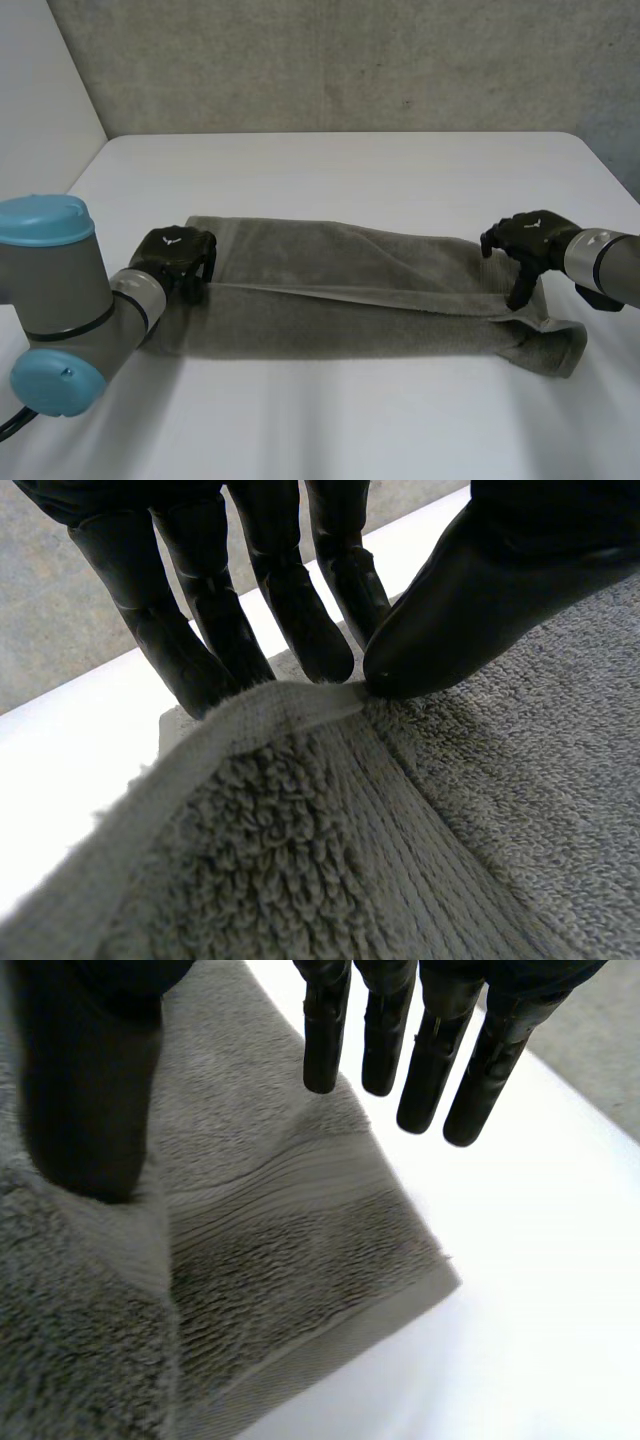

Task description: Fold the towel.

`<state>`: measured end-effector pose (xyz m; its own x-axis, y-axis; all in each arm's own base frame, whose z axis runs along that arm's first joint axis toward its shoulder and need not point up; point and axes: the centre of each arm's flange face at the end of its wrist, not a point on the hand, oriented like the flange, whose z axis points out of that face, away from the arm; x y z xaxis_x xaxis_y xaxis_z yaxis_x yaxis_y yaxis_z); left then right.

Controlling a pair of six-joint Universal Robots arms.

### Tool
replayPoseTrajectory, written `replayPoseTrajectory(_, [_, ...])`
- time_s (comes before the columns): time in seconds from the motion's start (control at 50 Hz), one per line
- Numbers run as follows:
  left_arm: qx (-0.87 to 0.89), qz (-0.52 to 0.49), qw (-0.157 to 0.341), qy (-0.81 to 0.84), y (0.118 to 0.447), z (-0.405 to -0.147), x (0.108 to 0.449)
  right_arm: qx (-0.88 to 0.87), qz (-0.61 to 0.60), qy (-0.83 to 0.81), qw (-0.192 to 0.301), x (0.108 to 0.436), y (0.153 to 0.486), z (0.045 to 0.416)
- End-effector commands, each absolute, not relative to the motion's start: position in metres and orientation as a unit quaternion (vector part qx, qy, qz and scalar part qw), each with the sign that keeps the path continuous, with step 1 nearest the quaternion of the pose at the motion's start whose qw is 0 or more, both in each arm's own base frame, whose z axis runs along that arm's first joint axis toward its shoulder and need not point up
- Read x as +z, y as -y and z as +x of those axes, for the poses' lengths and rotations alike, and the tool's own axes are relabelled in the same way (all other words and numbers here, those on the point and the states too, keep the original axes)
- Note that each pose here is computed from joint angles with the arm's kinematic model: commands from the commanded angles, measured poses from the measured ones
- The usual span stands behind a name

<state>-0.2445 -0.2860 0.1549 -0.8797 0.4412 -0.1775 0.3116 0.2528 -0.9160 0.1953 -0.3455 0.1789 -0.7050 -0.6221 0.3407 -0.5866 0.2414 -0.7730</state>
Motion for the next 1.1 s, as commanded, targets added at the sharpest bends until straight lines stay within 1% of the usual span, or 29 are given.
replayPoseTrajectory(0.02, [0.565,-0.235,0.056,0.789,0.288,-0.244,0.156,-0.526,-0.366,-0.767,0.019,0.218,0.320,0.202])
replayPoseTrajectory(0.06, [0.565,-0.234,0.056,0.789,0.288,-0.243,0.156,-0.544,-0.366,-0.755,0.019,0.232,0.296,0.202])
replayPoseTrajectory(0.08, [0.564,-0.234,0.057,0.790,0.287,-0.243,0.156,-0.544,-0.366,-0.755,0.019,0.232,0.296,0.202])
replayPoseTrajectory(0.12, [0.564,-0.233,0.057,0.790,0.287,-0.242,0.156,-0.557,-0.369,-0.744,0.015,0.238,0.275,0.201])
replayPoseTrajectory(0.14, [0.564,-0.233,0.057,0.790,0.286,-0.242,0.156,-0.557,-0.369,-0.744,0.015,0.238,0.275,0.201])
replayPoseTrajectory(0.16, [0.564,-0.233,0.056,0.790,0.286,-0.241,0.156,-0.561,-0.372,-0.740,0.013,0.238,0.265,0.201])
replayPoseTrajectory(0.18, [0.564,-0.233,0.056,0.790,0.286,-0.241,0.156,-0.561,-0.372,-0.740,0.013,0.238,0.265,0.201])
replayPoseTrajectory(0.22, [0.564,-0.233,0.056,0.791,0.286,-0.241,0.156,-0.562,-0.372,-0.739,0.010,0.232,0.254,0.201])
replayPoseTrajectory(0.34, [0.562,-0.234,0.056,0.791,0.284,-0.241,0.154,-0.554,-0.380,-0.741,0.004,0.219,0.251,0.199])
replayPoseTrajectory(0.38, [0.560,-0.235,0.057,0.793,0.283,-0.241,0.153,-0.546,-0.382,-0.745,-0.002,0.208,0.255,0.197])
replayPoseTrajectory(0.4, [0.560,-0.235,0.057,0.793,0.283,-0.241,0.153,-0.546,-0.382,-0.745,-0.002,0.208,0.255,0.197])
replayPoseTrajectory(0.44, [0.559,-0.234,0.056,0.793,0.283,-0.240,0.153,-0.525,-0.386,-0.759,-0.003,0.195,0.256,0.196])
replayPoseTrajectory(0.56, [0.557,-0.234,0.056,0.795,0.282,-0.240,0.151,-0.512,-0.390,-0.765,0.000,0.189,0.246,0.196])
replayPoseTrajectory(0.62, [0.556,-0.235,0.056,0.795,0.282,-0.240,0.150,-0.520,-0.392,-0.759,-0.001,0.195,0.237,0.196])
replayPoseTrajectory(0.66, [0.556,-0.235,0.056,0.795,0.282,-0.240,0.149,-0.527,-0.396,-0.752,0.002,0.200,0.224,0.196])
replayPoseTrajectory(0.72, [0.556,-0.235,0.056,0.795,0.283,-0.240,0.149,-0.532,-0.400,-0.746,0.004,0.202,0.217,0.197])
replayPoseTrajectory(0.74, [0.556,-0.235,0.056,0.796,0.283,-0.240,0.148,-0.536,-0.409,-0.739,0.005,0.203,0.208,0.198])
replayPoseTrajectory(0.82, [0.554,-0.235,0.056,0.796,0.283,-0.240,0.147,-0.532,-0.447,-0.719,-0.004,0.197,0.189,0.199])
replayPoseTrajectory(0.9, [0.554,-0.235,0.056,0.797,0.282,-0.240,0.147,-0.527,-0.454,-0.718,-0.013,0.190,0.186,0.196])
replayPoseTrajectory(1.0, [0.553,-0.235,0.056,0.797,0.282,-0.240,0.147,-0.523,-0.448,-0.725,-0.016,0.181,0.191,0.195])
replayPoseTrajectory(1.04, [0.553,-0.235,0.056,0.797,0.282,-0.240,0.147,-0.516,-0.443,-0.733,-0.021,0.168,0.203,0.192])
replayPoseTrajectory(1.1, [0.553,-0.235,0.056,0.797,0.282,-0.240,0.147,-0.517,-0.439,-0.734,-0.027,0.164,0.210,0.191])
